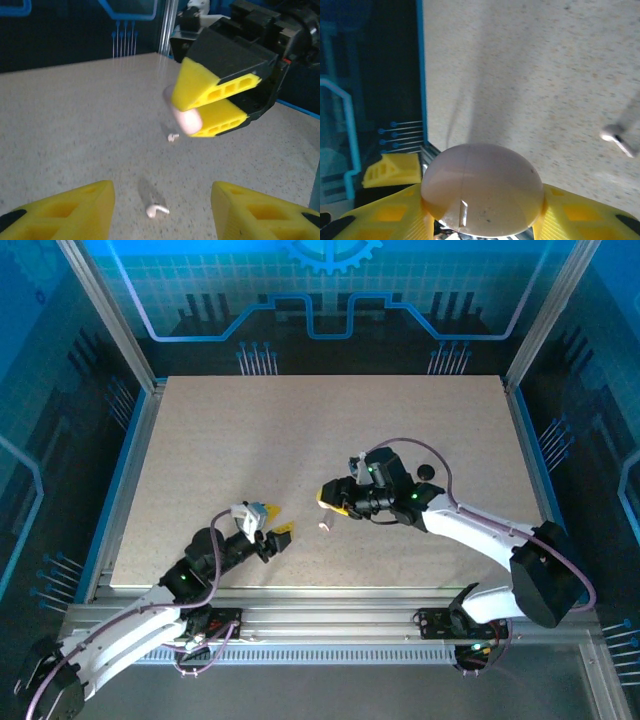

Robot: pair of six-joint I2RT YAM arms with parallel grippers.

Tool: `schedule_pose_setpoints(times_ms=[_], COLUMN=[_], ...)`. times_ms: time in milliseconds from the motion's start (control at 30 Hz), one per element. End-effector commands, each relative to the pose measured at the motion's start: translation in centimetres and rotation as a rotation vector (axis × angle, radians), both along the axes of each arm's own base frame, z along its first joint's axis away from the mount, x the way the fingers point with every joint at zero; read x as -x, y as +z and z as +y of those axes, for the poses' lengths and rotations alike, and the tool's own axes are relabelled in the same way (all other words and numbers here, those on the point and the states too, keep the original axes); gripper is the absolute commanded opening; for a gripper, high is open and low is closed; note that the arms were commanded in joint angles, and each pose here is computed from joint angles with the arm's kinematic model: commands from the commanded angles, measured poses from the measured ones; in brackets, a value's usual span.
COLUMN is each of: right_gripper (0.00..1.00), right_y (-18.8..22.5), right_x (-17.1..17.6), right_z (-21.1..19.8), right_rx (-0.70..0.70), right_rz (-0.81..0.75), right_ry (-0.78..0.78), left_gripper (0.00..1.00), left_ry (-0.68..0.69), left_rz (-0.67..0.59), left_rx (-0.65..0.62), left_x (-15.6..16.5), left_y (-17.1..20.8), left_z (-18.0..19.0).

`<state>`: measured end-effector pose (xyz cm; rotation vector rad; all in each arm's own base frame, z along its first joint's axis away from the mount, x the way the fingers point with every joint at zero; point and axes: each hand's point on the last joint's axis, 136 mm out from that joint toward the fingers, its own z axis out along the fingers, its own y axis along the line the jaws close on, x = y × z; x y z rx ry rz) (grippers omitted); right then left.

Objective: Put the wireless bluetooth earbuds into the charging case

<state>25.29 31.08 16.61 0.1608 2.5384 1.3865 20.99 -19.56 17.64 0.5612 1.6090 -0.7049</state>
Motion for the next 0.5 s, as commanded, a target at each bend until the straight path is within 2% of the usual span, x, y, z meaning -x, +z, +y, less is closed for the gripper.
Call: schedule_pose_setpoints(times_ms=[0,467], right_gripper=[0.48,0.49], right_y=[3.4,5.5], right_x=[-0.3,0.5], right_z=[2.2,6.2], right_rx=[-0.107,-0.167], right_rz=[-0.048,-0.086], right_ry=[-0.021,0.001], left_gripper=[0.53,0.53], left_ry=[-0.039,0.029], left_rz=[-0.126,-0.165], left_rx=[-0.005,0.063], left_x=[0.3,-0.7], left_y=[1.3,2.7], left_z=[-0.8,-0.3])
